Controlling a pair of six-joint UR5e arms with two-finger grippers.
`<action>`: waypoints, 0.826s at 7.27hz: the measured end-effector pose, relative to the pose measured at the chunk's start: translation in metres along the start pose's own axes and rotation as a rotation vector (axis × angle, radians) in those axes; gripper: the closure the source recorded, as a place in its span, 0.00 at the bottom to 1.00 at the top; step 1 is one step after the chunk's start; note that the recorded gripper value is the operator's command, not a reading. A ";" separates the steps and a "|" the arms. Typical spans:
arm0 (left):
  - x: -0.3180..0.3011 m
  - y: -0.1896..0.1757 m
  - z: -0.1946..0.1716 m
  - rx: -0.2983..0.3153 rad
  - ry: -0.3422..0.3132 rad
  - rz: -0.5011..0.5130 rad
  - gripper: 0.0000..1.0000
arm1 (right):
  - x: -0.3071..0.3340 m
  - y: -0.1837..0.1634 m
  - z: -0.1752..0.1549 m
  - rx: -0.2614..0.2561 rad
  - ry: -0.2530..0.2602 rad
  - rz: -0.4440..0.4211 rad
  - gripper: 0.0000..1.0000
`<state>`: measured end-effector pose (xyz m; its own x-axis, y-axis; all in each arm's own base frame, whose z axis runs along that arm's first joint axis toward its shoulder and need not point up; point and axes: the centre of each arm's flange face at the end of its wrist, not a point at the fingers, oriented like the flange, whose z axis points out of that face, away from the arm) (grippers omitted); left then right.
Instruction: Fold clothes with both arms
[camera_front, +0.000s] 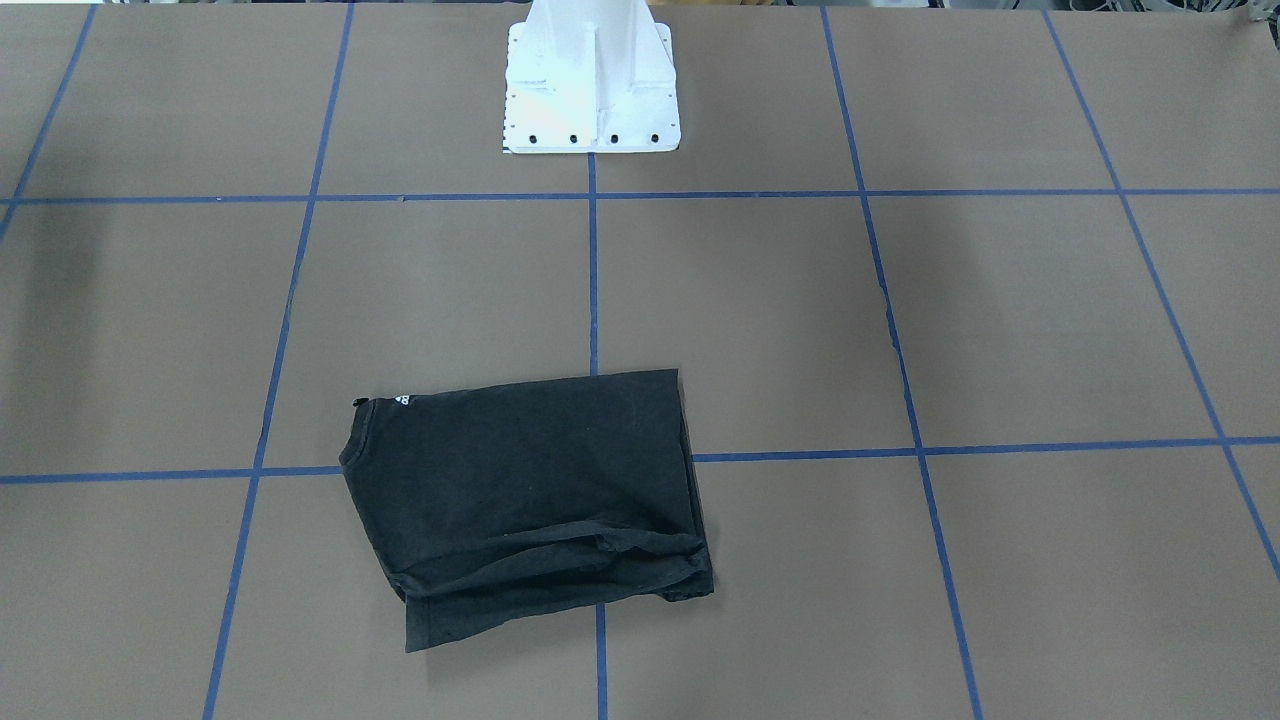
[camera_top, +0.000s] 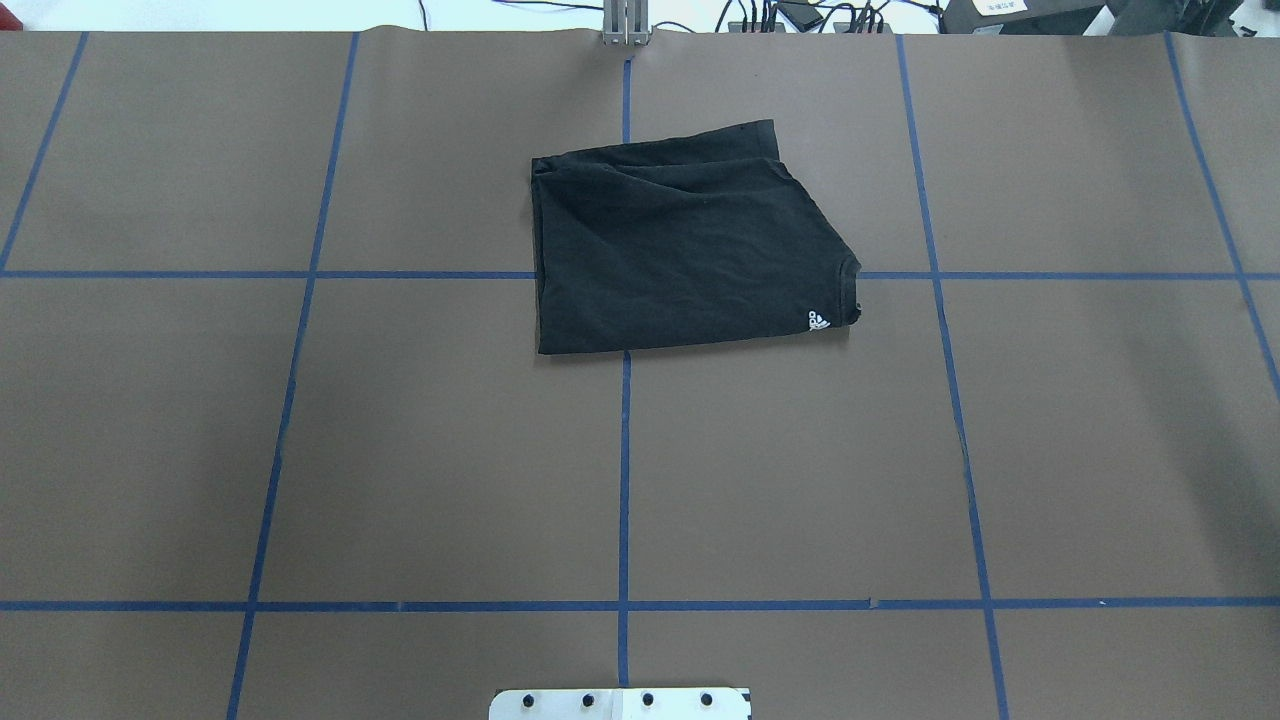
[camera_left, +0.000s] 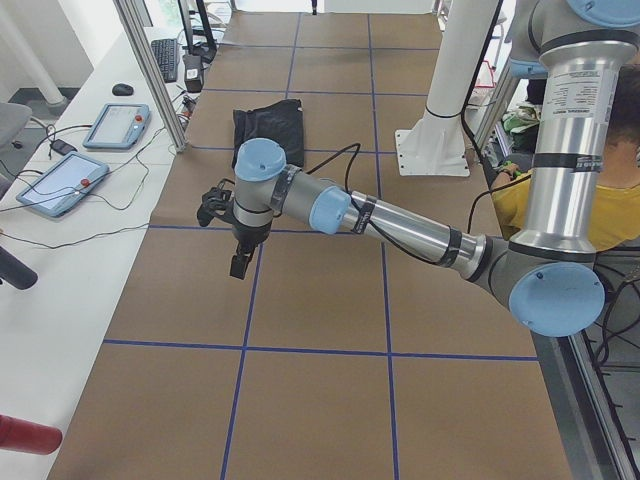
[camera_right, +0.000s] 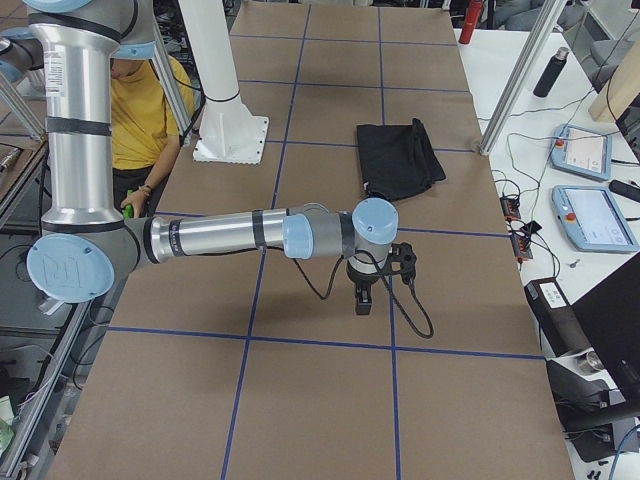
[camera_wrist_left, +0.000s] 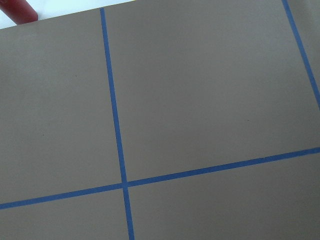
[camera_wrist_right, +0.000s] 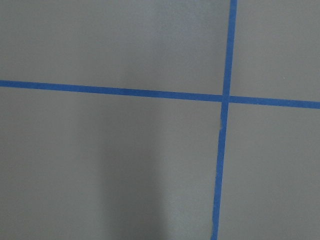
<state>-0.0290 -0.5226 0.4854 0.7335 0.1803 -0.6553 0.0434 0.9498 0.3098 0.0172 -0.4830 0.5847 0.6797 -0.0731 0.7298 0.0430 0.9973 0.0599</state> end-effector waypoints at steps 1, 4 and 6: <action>-0.001 0.000 0.002 -0.005 0.008 -0.003 0.00 | -0.004 0.001 -0.004 0.008 0.000 -0.009 0.00; -0.014 0.002 0.018 -0.038 0.011 -0.030 0.00 | -0.010 -0.001 -0.009 0.017 -0.002 -0.019 0.00; -0.025 0.004 0.030 -0.062 0.009 -0.049 0.00 | -0.012 -0.003 -0.010 0.021 -0.001 -0.023 0.00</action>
